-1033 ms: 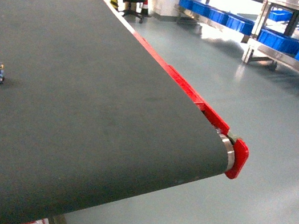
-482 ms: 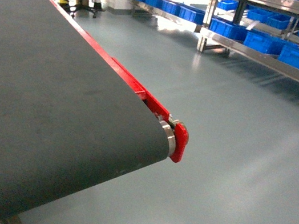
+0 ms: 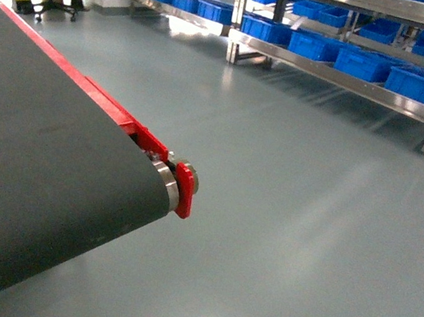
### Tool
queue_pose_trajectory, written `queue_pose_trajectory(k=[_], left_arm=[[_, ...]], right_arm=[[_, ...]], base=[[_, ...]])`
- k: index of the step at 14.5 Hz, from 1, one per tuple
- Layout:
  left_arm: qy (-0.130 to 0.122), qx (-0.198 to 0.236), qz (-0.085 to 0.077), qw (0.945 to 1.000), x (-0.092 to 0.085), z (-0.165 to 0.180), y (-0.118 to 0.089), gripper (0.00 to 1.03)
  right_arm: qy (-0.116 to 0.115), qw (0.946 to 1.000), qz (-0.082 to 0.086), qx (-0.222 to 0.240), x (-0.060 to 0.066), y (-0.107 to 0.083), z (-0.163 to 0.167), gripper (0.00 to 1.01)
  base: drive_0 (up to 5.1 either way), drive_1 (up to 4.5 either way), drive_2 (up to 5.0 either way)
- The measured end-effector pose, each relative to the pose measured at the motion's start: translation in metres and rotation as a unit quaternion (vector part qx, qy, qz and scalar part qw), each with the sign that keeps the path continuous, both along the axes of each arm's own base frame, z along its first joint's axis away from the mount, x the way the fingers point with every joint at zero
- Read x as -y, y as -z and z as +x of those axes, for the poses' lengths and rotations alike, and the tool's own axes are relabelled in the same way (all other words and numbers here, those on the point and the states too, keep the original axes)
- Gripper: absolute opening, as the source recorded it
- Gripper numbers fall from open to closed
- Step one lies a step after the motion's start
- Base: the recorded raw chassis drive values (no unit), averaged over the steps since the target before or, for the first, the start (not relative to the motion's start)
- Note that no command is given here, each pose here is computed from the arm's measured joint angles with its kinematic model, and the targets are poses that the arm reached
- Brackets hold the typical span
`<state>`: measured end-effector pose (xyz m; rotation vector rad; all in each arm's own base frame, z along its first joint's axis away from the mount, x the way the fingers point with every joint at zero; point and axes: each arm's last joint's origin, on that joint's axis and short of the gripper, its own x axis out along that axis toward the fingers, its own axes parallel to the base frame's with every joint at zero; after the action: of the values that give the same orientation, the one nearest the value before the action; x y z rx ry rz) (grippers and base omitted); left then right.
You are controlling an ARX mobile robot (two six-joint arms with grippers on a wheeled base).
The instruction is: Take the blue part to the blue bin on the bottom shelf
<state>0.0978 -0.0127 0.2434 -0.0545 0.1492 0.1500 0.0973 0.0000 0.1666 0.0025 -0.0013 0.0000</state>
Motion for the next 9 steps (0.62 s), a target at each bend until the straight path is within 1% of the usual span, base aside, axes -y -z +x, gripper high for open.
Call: queue_pose_trajectory(k=[9], left_arm=[[0.0,0.0,0.0,1.0,0.0,0.0,-0.0001,0.44]], right_arm=[[0.0,1.0,0.0,0.0,0.0,0.0,0.0,0.98]], base=[[-1.6,-1.63,-1.6]])
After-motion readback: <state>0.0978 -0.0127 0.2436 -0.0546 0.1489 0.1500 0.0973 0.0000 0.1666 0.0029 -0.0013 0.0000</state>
